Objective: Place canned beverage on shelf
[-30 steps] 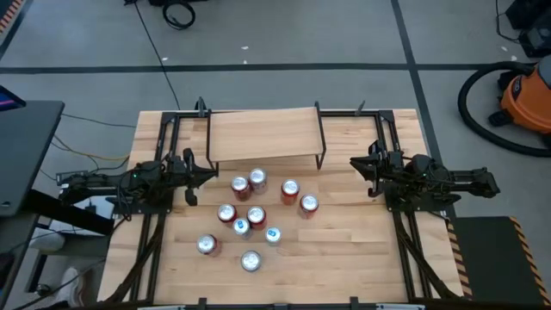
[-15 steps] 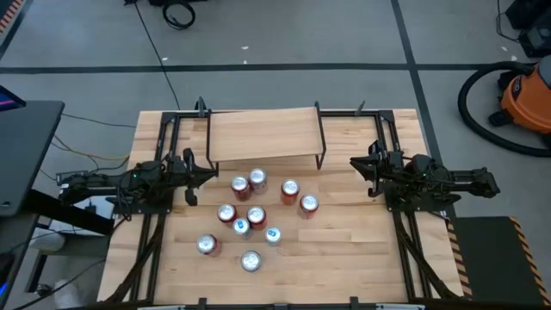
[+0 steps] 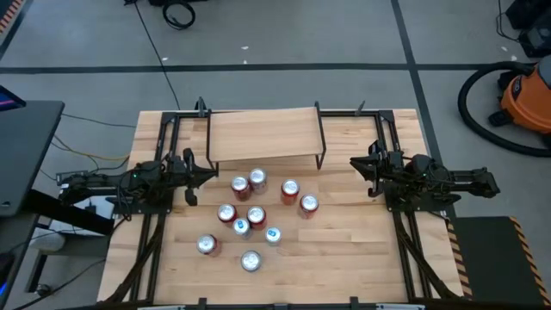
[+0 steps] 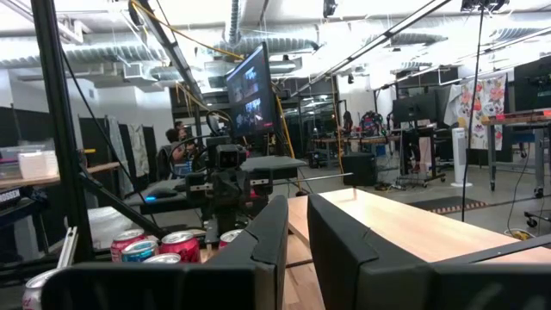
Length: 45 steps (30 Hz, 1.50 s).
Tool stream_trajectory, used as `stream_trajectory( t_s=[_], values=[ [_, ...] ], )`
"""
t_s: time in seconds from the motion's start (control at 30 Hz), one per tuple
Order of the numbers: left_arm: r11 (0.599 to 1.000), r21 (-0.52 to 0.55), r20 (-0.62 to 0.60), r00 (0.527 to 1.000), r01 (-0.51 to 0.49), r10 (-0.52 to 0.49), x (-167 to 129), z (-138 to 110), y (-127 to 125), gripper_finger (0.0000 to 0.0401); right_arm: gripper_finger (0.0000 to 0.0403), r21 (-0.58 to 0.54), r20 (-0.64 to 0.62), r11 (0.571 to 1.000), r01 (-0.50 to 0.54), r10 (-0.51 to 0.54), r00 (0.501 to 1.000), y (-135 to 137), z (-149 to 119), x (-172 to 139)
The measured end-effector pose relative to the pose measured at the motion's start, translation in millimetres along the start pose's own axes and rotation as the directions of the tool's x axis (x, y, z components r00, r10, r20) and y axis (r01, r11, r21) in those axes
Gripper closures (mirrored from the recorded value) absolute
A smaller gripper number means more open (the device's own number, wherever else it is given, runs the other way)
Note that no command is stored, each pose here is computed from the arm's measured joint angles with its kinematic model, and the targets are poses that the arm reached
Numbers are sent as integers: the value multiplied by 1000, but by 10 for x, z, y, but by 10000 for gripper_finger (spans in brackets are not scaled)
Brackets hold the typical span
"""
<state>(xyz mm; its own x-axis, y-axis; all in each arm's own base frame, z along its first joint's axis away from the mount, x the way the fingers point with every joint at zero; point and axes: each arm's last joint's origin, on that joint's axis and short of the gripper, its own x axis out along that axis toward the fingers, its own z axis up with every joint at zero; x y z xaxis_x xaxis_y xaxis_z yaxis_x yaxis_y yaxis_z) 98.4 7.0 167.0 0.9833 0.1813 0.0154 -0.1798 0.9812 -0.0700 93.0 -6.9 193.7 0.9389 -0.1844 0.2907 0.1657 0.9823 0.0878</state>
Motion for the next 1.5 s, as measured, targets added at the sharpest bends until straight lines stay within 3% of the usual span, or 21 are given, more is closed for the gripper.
stream_trajectory(
  t_s=[0.13, 0.23, 0.33, 0.73, 0.9, 1.07, 1.2, 1.5],
  values=[
    [997, -74, 23, 1000, 2, 0, 0, 22, -1, 362, 344, -4, 3, 1000, 0, 0, 1000, 0, 3, 0],
    [976, -217, 56, 998, 14, -2, -1, 55, -3, 362, 344, -74, 21, 997, 4, -3, 1000, 0, 21, 0],
    [958, -286, 92, 996, 30, -4, -4, 90, -5, 362, 344, -153, 43, 987, 43, -37, 998, -10, 41, -1],
    [939, -340, 125, 992, 49, -7, -8, 122, -7, 362, 344, -151, 98, 988, 42, -27, 995, -6, 96, -5],
    [920, -387, 124, 992, 56, -9, -8, 120, -8, 362, 345, -72, 171, 997, 39, -26, 985, -5, 167, -14],
    [957, -284, 139, 990, 53, -14, -10, 136, -10, 362, 344, 5, 204, 996, 90, -89, 975, -23, 199, -22],
    [981, -184, 201, 979, 59, -21, -20, 197, -14, 362, 344, -27, 203, 980, 199, -189, 961, -59, 198, -19],
    [990, -36, 242, 962, 139, -126, -43, 290, -47, 362, 344, -75, 253, 968, 240, -215, 943, -84, 245, -4]
  ],
)
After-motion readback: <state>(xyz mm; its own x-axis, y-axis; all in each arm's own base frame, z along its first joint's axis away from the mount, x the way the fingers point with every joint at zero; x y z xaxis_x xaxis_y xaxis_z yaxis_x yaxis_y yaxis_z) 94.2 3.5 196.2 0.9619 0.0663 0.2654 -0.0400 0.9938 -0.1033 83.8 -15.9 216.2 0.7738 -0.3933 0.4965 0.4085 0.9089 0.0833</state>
